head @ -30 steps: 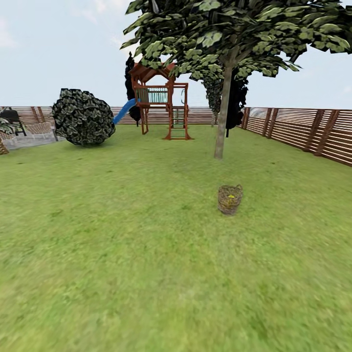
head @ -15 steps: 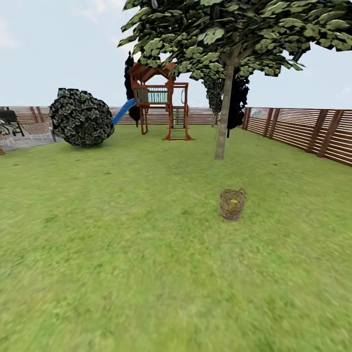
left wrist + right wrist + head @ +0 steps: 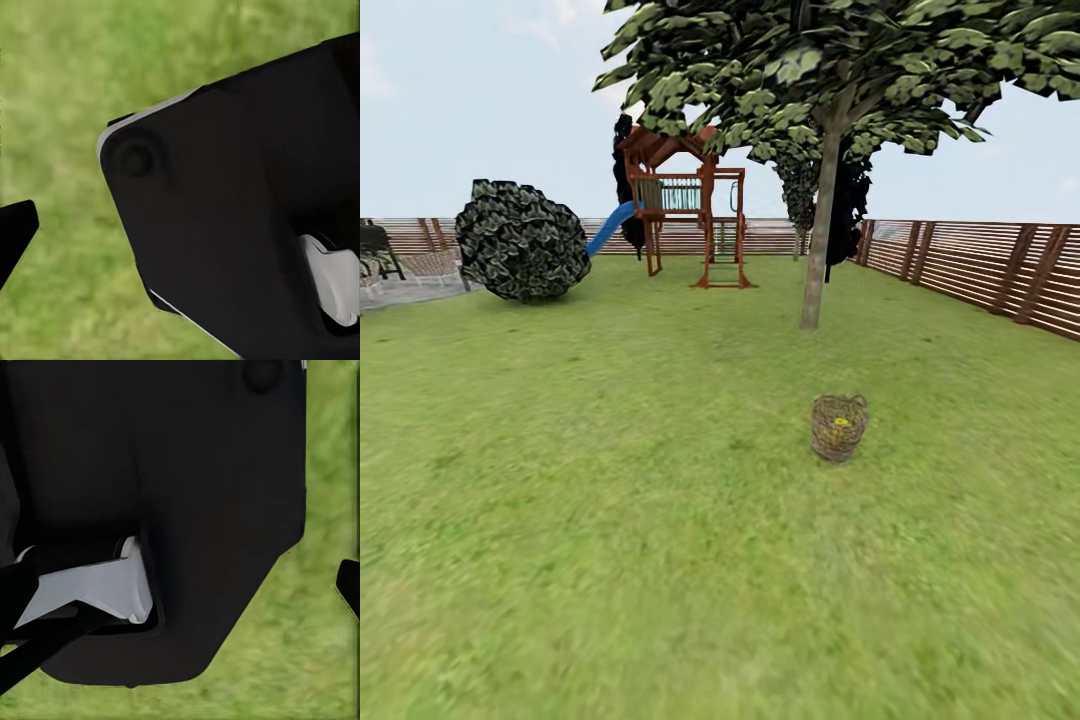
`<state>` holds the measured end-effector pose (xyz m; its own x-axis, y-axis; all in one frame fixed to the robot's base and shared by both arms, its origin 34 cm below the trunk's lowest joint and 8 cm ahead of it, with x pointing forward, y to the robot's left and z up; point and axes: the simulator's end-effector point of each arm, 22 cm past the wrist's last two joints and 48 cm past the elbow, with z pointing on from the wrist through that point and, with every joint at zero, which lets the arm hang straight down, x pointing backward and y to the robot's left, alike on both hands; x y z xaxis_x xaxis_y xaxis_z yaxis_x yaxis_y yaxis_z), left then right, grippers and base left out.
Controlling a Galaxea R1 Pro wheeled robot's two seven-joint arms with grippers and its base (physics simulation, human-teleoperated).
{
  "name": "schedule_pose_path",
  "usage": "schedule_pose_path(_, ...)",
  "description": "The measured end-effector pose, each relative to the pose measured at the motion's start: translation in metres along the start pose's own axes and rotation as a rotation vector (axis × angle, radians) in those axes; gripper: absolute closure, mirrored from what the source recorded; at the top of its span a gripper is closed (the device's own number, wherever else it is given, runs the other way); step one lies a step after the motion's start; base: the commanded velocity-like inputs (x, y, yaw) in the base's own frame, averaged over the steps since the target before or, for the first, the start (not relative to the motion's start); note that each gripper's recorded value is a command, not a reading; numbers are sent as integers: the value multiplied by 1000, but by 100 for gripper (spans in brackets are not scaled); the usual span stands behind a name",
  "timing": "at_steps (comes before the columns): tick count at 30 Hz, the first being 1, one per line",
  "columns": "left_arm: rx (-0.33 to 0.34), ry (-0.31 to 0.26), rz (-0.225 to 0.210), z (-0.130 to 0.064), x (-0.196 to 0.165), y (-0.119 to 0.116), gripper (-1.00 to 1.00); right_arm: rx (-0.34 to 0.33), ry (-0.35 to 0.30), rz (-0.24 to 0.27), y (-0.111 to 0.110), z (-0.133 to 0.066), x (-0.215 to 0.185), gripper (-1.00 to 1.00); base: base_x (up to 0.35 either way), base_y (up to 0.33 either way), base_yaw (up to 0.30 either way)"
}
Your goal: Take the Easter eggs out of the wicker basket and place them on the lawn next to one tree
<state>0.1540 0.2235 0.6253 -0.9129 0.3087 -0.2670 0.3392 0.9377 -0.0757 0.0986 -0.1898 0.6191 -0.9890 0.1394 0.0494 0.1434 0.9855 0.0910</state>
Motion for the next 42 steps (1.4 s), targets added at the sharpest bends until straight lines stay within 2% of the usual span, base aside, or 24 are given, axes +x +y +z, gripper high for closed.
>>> schedule_pose_path(11, 7, 0, 29, 0, 0, 0, -100, -7, -24, 1, 5, 0, -6, -100, 339, -80, 0)
schedule_pose_path(20, -16, -1, 31, 0, -1, 5, -100, -17, -50, 3, 14, 0, -12, -100, 339, -13, 0)
schedule_pose_path(24, -37, -1, 31, 0, -1, 10, -100, -23, -101, 4, 18, -1, -26, -100, 339, -2, 0)
schedule_pose_path(31, -48, -2, 30, 0, -2, 12, -100, -37, -149, 2, 26, -3, -40, -100, 339, -1, 0)
schedule_pose_path(42, -50, -2, 30, 0, -2, 13, -100, -40, -163, 1, 26, -3, -45, -100, 338, 34, 0)
